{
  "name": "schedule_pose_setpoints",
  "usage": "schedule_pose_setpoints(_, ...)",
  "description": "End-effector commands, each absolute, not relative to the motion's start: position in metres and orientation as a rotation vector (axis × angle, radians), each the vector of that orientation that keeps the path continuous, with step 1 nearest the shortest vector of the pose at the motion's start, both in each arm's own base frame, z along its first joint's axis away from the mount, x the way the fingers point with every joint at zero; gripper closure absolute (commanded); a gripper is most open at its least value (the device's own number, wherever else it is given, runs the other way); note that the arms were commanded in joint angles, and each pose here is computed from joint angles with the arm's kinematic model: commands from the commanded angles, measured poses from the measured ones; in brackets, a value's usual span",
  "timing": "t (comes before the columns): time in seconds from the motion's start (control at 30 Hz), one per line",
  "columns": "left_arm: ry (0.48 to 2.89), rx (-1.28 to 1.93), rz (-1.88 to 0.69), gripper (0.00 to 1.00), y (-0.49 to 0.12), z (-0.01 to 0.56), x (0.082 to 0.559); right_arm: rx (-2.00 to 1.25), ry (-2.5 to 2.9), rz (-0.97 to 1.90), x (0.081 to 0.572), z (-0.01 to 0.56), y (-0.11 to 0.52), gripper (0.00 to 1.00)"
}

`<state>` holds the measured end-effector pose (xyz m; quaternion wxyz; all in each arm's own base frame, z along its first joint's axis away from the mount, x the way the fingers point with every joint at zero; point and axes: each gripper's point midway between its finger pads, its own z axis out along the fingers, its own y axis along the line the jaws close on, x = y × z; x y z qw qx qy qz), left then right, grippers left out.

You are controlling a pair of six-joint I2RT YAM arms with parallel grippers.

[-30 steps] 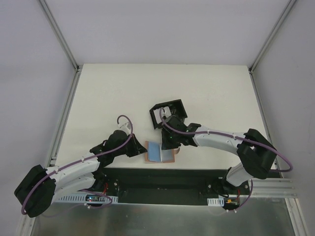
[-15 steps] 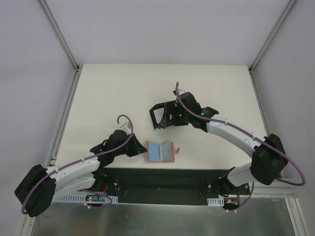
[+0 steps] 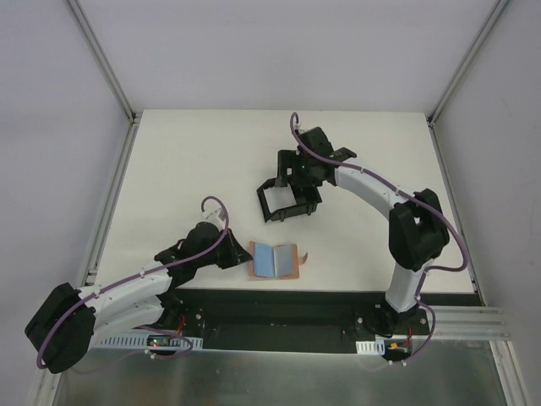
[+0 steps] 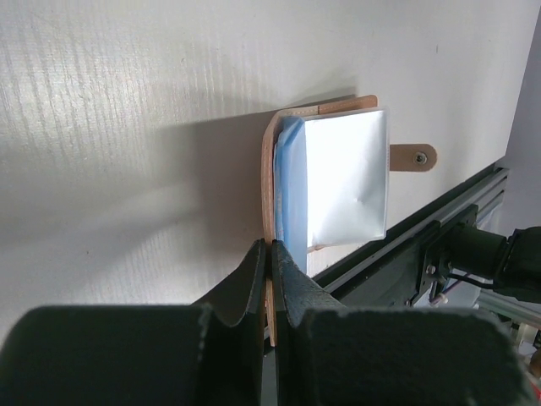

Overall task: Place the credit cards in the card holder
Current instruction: Open the card holder at the corner of the board, then pick up the credit card from the storage box.

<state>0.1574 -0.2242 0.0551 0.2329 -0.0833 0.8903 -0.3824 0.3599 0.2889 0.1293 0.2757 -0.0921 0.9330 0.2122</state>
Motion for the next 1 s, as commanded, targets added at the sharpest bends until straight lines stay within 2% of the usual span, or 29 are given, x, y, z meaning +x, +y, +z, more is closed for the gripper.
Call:
schedule_pose_setpoints(0.0,2.398,-0.194,-1.056,1.0,-0.23,0.071,0.166,-0.312,2.53,0.61,0.369,0.127,0.296,0.12)
schedule_pose_setpoints(0.33,2.404,-0.184,-1.049,1.0,-0.23,0.072,0.167,-0.284,2.596,0.689,0.373,0.093,0.305,0.11)
schedule_pose_setpoints(0.53,2.406,-0.181,-1.046,1.0,-0.231,0.071,0.167,-0.272,2.618,0.777,0.369,0.083,0.311,0.09)
schedule_pose_setpoints(0.97,2.414,-0.178,-1.04,1.0,-0.231,0.07,0.167,-0.299,2.654,0.776,0.364,0.073,0.309,0.09)
